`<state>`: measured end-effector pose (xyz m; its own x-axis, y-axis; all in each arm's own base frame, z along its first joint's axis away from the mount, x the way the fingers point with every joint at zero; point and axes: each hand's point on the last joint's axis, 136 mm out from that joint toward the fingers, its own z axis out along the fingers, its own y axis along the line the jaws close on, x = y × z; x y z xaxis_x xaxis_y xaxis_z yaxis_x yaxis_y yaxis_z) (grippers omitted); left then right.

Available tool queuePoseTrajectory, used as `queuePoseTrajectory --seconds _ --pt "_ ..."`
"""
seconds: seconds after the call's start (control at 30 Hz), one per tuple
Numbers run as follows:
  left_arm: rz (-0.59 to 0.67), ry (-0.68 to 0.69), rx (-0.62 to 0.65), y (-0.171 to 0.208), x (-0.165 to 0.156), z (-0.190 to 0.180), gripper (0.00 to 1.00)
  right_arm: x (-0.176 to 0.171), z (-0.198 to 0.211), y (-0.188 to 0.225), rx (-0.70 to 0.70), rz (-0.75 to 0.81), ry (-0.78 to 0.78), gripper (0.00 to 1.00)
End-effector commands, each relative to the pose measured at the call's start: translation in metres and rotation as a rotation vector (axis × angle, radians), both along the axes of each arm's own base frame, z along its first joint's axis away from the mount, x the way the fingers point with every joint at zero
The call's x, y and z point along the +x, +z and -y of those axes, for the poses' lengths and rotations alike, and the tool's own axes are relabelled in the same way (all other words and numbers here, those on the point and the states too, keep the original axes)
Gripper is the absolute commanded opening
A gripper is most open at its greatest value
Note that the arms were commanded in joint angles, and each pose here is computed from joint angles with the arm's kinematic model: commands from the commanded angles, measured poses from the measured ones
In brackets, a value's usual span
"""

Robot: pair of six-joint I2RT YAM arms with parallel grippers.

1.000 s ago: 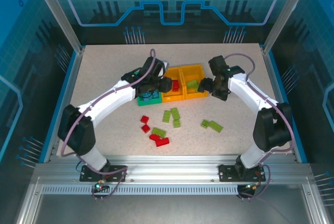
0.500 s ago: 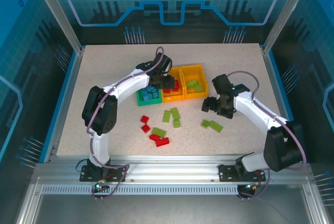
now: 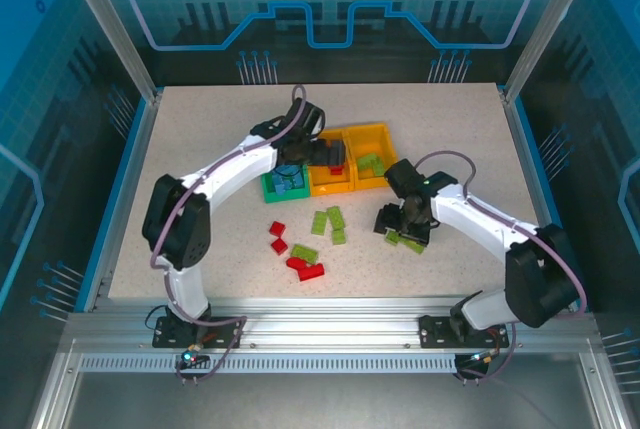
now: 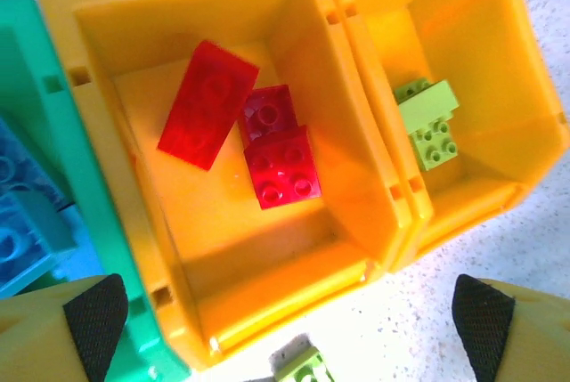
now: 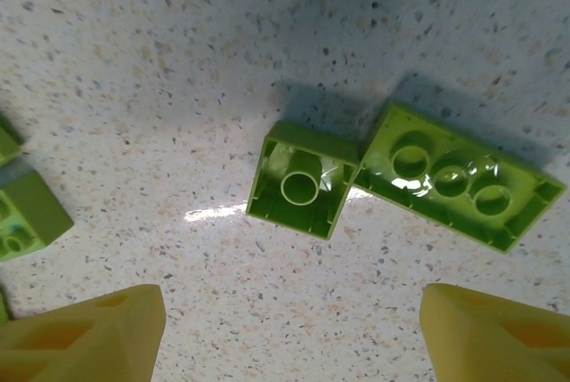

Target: Sort the legos into containers by color

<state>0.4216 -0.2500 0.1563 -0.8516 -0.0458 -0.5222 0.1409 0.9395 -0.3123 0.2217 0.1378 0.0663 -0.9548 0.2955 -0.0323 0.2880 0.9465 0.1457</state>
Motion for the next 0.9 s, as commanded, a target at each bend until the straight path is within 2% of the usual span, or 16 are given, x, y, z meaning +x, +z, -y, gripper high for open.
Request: queuePoseTrajectory --seconds 0.0,0.33,0.57,0.7,0.87 --pt "0.104 0.019 -0.002 0.033 -0.006 -0.013 0.99 -0.002 -0.006 -0.005 -0.02 -0.037 -0.017 0.75" --pt "0.082 0.134 0.034 0.015 -0.04 -0.072 0.99 0.007 -0.013 -0.024 -0.069 -0.081 0.001 0.73" --pt "0.065 0.164 0.068 -0.001 -0.063 -0.096 0.99 0.013 -0.015 -0.034 -0.096 -0.101 0.008 0.72" --pt "0.038 0.182 0.085 -0.012 -0.073 -0.107 0.99 0.017 -0.018 -0.037 -0.103 -0.112 0.019 0.69" --pt "0.026 0.206 0.092 -0.018 -0.079 -0.118 0.99 0.02 -0.018 -0.036 -0.119 -0.11 0.032 0.59"
